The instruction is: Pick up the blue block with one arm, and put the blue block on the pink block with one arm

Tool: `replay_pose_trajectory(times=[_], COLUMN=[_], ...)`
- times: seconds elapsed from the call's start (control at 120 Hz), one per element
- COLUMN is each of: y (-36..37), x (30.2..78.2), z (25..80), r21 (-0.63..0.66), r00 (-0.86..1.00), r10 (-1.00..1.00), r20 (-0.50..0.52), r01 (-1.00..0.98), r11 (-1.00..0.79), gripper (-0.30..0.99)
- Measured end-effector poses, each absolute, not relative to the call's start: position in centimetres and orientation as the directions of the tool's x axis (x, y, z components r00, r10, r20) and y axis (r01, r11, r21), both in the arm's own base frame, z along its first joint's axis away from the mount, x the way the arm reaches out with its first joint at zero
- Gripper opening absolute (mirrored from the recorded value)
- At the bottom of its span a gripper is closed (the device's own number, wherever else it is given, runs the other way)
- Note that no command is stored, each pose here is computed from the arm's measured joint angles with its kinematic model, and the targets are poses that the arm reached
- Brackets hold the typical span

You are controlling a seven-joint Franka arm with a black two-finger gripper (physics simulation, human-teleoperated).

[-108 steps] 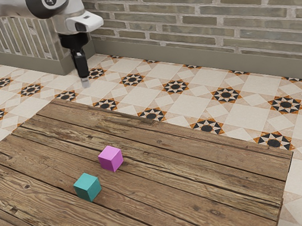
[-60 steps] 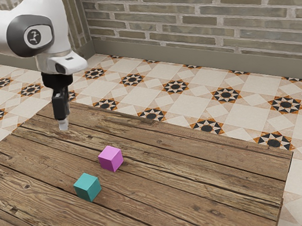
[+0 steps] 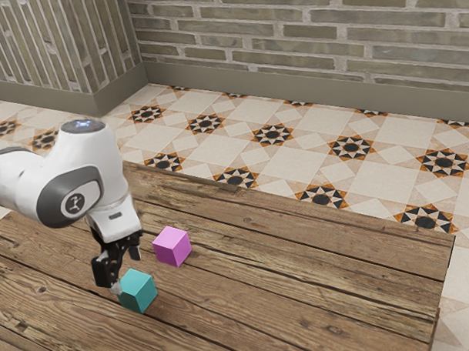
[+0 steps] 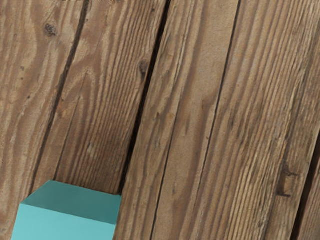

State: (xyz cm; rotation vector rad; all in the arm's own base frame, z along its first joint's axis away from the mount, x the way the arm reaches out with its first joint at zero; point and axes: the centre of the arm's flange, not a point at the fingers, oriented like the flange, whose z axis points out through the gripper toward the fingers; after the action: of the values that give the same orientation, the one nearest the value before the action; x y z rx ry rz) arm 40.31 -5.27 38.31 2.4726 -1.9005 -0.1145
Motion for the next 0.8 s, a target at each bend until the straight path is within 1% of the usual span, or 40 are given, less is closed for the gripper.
replay_pose_trajectory(times=[0.175, 0.308, 0.8], y=[-5.1, -4.5, -1.9], x=[40.8, 41.4, 42.0], z=[36.3, 34.1, 29.5], r21=[-0.001, -0.006, -0.002], r00=[0.180, 0.144, 0.087], r10=[-0.984, -0.990, -0.996], r20=[-0.015, -0.004, 0.011], r01=[-0.984, -0.990, -0.996], r11=[-0.180, -0.144, -0.087], gripper=[0.69, 0.69, 0.69])
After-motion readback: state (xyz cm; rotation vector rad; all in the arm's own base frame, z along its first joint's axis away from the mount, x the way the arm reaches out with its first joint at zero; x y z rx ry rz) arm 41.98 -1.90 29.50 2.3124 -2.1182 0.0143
